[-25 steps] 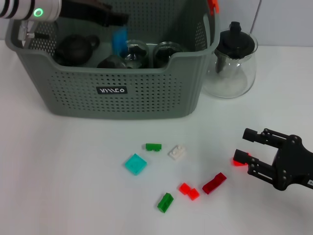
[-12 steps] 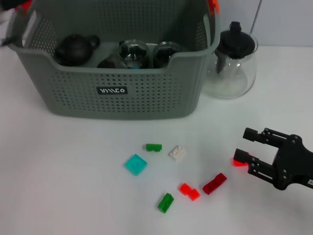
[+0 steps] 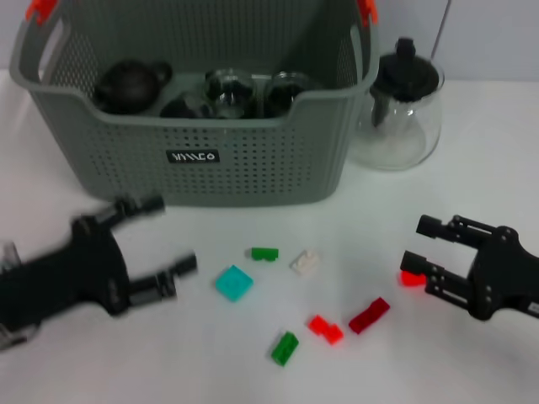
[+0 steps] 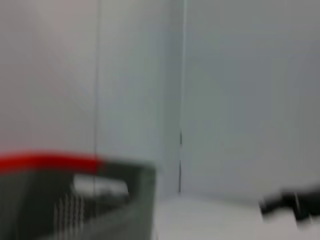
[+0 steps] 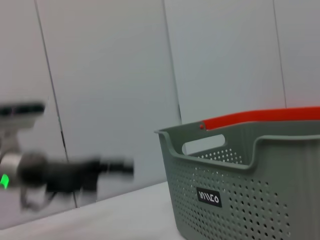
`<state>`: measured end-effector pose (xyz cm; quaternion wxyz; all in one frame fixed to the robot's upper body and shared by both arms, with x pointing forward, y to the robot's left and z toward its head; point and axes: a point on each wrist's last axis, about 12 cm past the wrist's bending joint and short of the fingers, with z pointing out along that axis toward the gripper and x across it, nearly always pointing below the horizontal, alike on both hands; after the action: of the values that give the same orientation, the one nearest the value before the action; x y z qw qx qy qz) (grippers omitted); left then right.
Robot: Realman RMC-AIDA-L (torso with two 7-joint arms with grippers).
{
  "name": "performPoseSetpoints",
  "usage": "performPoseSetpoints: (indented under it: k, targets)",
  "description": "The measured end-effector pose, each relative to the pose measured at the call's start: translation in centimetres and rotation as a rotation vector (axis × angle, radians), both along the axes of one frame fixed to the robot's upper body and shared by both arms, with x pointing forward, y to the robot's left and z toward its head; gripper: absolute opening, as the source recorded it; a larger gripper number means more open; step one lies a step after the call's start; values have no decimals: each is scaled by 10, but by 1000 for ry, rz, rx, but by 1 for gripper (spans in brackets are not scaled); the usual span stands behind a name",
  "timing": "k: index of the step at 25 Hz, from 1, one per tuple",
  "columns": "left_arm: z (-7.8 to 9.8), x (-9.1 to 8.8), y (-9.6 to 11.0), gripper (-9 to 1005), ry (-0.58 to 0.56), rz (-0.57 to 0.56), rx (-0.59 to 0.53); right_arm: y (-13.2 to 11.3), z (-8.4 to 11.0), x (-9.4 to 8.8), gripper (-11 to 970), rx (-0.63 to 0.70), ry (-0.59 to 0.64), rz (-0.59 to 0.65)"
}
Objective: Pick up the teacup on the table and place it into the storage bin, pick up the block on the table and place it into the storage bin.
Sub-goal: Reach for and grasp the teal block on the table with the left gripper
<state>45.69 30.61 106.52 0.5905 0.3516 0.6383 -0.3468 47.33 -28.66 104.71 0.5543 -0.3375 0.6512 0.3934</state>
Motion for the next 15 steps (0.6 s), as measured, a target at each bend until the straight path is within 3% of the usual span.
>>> performPoseSetpoints:
  k: [3, 6, 15]
  targets:
    - [-29, -16, -12, 799, 38, -14, 50, 1, 1, 1, 594, 1, -3, 3]
    - [-50, -21, -20, 782, 72, 8, 110, 1, 1, 2, 594, 3, 1, 6]
    - [-77, -3, -41, 709, 99, 82, 228, 2, 2, 3, 594, 8, 15, 11]
